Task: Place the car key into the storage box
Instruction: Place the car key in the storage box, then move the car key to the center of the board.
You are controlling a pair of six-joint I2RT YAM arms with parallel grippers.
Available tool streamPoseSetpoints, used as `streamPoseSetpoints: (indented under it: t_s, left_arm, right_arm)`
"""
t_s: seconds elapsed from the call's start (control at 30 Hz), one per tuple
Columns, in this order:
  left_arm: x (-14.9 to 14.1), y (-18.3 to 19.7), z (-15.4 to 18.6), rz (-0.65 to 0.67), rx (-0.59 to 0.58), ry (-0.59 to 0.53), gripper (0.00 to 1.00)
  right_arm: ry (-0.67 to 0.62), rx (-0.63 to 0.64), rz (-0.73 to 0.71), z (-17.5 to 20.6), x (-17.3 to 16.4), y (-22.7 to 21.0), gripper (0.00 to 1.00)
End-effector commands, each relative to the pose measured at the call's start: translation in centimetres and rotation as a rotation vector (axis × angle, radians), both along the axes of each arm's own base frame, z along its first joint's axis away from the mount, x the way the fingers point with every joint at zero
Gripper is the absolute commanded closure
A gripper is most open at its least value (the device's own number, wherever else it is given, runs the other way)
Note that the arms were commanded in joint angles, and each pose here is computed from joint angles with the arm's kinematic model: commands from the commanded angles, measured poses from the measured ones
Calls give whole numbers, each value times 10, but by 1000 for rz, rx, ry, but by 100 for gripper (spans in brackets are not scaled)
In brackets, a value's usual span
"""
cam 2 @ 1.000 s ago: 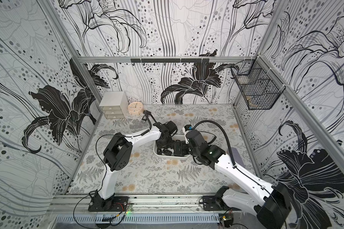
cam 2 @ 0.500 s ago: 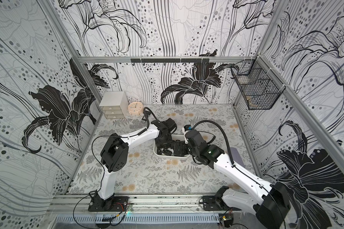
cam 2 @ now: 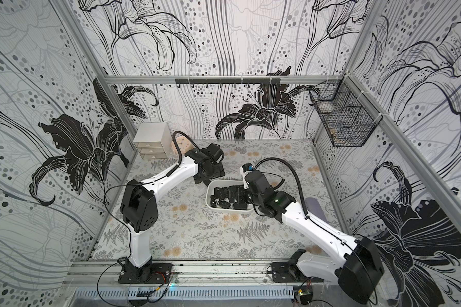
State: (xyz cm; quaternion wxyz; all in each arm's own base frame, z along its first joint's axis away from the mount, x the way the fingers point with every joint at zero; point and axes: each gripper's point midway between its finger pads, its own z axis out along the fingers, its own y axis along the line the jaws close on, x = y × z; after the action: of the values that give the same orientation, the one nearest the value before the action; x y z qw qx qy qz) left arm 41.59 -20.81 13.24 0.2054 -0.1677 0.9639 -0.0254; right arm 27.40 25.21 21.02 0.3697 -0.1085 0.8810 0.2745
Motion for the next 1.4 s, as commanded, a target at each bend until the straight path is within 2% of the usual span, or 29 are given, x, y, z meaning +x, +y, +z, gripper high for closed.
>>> streamPoseSetpoints:
  t_s: [0.0, 0.3, 0.47, 0.8, 0.97, 1.23, 1.37]
  left_arm:
    - [20, 21, 16, 3, 45, -72, 1]
    - [79, 81, 3, -27, 64, -153, 0]
    - [113, 110, -12, -61, 89, -169, 7]
    - [168, 129, -58, -197, 189, -146, 15]
    - [182, 138, -82, -208, 215, -115, 16]
    - [184, 141, -111, -226, 208, -54, 17]
    - [184, 140, -118, -220, 194, -40, 29]
  right_arm:
    - [-90, 55, 37, 27, 11, 15, 0]
    - [-137, 64, 72, 38, 29, 36, 0]
    - [-134, 39, 77, 39, 37, 42, 0]
    - [-118, -26, 64, 37, 49, 45, 0]
    - [-96, -51, 53, 34, 51, 43, 0]
    - [-67, -56, 23, 30, 51, 39, 0]
    - [-38, -42, 6, 29, 48, 38, 0]
